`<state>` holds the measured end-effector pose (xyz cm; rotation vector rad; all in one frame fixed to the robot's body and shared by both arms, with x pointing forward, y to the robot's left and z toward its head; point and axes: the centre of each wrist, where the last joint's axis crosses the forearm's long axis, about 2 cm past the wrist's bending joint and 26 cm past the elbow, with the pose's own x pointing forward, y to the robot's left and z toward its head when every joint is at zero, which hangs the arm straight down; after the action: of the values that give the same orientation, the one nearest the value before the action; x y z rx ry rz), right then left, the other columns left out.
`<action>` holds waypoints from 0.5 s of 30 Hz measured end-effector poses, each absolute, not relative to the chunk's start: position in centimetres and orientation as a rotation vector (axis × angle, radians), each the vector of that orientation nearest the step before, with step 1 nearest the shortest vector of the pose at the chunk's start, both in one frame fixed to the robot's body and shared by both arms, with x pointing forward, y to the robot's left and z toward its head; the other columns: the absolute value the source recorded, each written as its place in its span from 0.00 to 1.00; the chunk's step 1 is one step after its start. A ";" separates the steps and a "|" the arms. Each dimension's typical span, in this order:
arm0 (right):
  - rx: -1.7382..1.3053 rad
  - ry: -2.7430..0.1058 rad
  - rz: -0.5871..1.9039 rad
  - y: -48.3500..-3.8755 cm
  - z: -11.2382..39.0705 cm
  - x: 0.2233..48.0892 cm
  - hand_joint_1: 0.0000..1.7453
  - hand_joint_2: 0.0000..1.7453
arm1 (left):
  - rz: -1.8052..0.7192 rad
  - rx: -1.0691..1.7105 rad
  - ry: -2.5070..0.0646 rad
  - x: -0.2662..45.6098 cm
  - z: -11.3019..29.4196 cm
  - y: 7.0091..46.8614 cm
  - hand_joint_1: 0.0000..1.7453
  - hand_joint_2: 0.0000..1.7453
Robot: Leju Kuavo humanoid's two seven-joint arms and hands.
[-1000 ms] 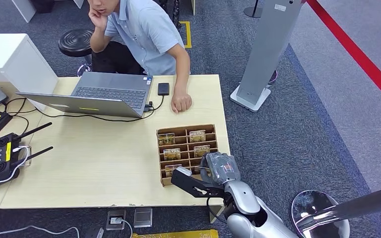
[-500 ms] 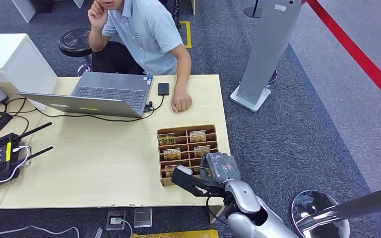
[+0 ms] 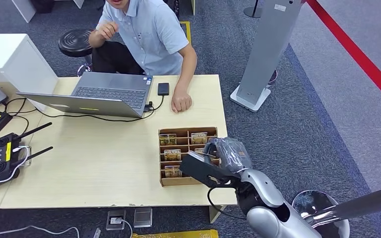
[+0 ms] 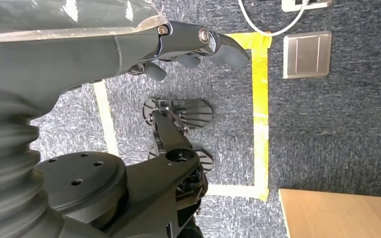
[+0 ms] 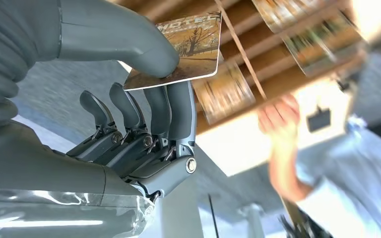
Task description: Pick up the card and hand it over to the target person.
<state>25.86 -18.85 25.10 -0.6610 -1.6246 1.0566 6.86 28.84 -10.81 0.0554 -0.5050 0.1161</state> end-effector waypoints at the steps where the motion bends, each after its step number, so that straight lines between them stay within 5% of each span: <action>1: -0.660 -1.632 1.054 -18.6 25.0 26.1 0.86 1.00 | 0.114 0.054 -0.505 6.8 -10.8 28.8 0.00 1.00; 15: -0.942 -1.847 0.878 -17.8 17.7 33.4 0.86 1.00 | 0.079 0.012 -0.540 7.4 -10.7 27.5 0.00 1.00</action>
<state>33.40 -17.82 17.72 -0.9423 -1.8470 0.8782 7.41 27.48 -10.69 0.0116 -0.5405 0.0788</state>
